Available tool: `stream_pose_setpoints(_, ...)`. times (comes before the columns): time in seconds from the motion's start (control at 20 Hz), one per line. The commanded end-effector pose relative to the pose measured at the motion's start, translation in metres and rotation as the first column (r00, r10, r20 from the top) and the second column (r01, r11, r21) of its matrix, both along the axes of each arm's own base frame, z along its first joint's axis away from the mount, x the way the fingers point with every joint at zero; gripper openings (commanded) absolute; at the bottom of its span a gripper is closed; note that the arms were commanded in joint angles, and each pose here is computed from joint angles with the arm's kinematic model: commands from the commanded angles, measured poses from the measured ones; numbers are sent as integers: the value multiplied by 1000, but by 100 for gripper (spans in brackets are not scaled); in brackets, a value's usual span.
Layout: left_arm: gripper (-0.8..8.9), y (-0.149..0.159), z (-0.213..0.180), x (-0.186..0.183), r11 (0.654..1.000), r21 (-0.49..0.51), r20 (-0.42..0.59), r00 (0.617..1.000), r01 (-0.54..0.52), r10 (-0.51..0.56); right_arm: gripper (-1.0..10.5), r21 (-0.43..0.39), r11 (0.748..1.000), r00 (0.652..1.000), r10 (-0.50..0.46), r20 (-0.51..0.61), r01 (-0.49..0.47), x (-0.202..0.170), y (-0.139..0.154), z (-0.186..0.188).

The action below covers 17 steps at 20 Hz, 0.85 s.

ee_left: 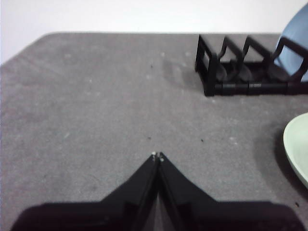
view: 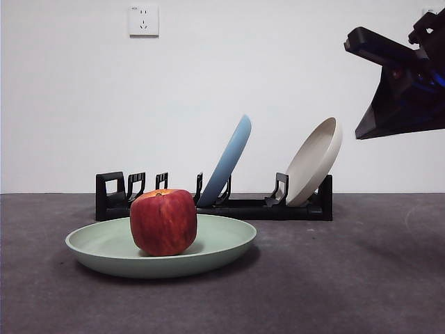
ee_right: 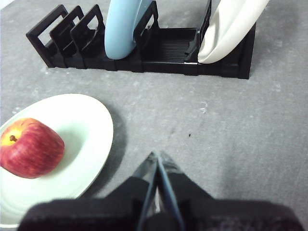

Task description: Take the green plate from the plate rack,put the plate on the table,take the apple from the table,put the apple in the plate

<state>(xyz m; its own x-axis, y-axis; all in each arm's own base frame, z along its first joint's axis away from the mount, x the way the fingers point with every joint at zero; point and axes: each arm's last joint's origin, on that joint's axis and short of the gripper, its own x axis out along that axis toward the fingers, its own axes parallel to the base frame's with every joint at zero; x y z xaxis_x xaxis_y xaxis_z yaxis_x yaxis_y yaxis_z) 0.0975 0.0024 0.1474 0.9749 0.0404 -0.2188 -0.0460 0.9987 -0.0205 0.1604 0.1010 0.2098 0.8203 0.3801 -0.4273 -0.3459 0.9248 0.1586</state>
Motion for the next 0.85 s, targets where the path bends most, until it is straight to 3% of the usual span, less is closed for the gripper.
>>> stream_pose_setpoints(0.05,-1,0,-3,-1,1000,7,8,1000,1,-1,-15,8,1000,1000,-7,-2,7,0,0,-1)
stream_pose_setpoints(0.85,-1,0,0,-1,1000,-4,38,999,-2,2,-15,8,1000,1000,-7,-2,7,0,0,-1)
